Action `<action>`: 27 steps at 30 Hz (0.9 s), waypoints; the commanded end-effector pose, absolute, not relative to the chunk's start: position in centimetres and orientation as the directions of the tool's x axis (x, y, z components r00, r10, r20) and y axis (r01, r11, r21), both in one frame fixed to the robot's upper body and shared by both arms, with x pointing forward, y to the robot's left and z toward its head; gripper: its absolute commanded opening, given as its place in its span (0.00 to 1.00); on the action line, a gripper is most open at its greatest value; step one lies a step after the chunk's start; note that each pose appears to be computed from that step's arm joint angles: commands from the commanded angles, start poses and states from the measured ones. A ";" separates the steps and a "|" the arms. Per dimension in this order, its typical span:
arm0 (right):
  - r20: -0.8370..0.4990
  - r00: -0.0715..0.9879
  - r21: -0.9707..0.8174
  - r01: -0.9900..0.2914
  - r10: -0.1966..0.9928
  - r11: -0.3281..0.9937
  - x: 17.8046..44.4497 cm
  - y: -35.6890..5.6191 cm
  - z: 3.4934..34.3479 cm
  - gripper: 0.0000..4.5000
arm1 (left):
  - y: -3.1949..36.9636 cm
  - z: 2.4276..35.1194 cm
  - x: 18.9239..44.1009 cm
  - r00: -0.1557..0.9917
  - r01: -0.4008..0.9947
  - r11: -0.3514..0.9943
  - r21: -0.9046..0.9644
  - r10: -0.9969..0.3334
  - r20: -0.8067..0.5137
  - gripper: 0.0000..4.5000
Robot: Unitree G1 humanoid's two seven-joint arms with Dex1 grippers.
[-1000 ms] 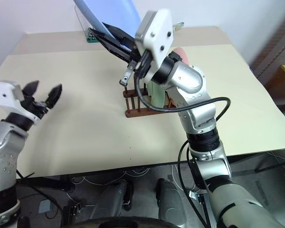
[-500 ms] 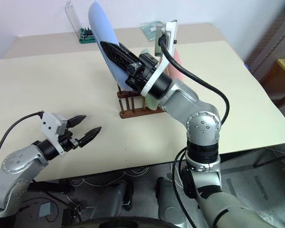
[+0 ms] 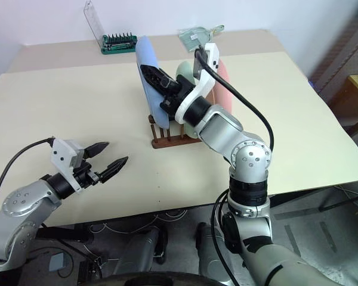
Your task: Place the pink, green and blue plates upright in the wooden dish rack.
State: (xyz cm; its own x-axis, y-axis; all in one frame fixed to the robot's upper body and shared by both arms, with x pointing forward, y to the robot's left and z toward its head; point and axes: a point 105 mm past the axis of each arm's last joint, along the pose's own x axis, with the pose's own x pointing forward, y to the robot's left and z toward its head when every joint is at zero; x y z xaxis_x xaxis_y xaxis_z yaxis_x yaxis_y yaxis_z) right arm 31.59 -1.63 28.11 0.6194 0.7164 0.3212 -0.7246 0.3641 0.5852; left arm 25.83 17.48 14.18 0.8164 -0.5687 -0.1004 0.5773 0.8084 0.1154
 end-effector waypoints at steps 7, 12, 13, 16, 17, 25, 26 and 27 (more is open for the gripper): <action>0.276 0.665 0.644 -0.664 0.694 0.380 32.3 -1.7 27.4 0.00 | 17.0 15.1 25.7 0.815 0.578 0.802 0.152 -0.576 -0.064 0.87; 0.260 0.672 0.652 -0.652 0.694 0.387 32.4 -1.7 27.1 0.34 | 17.0 15.1 25.7 0.816 0.577 0.802 0.154 -0.574 -0.064 0.88; 0.258 0.672 0.649 -0.653 0.694 0.391 32.5 -1.7 27.1 0.45 | 17.0 15.1 25.7 0.816 0.576 0.803 0.154 -0.574 -0.064 0.88; 0.260 0.671 0.634 -0.661 0.694 0.402 32.5 -1.8 27.3 0.79 | 17.1 15.0 25.7 0.817 0.575 0.803 0.154 -0.573 -0.064 0.88; 0.261 0.671 0.623 -0.666 0.694 0.410 32.5 -1.8 27.4 0.91 | 17.1 15.0 25.7 0.817 0.576 0.803 0.154 -0.573 -0.065 0.88; 0.287 0.649 0.443 -0.742 0.705 0.503 32.4 -2.3 28.7 0.99 | 17.0 15.0 25.8 0.817 0.576 0.803 0.151 -0.574 -0.065 0.88; 0.299 0.629 0.383 -0.768 0.718 0.513 32.2 -2.3 29.2 0.99 | 17.0 15.0 25.8 0.816 0.577 0.803 0.150 -0.574 -0.065 0.88; 0.326 0.582 0.289 -0.811 0.745 0.508 31.4 -2.3 30.3 0.99 | 17.0 15.0 25.8 0.816 0.578 0.802 0.150 -0.575 -0.064 0.88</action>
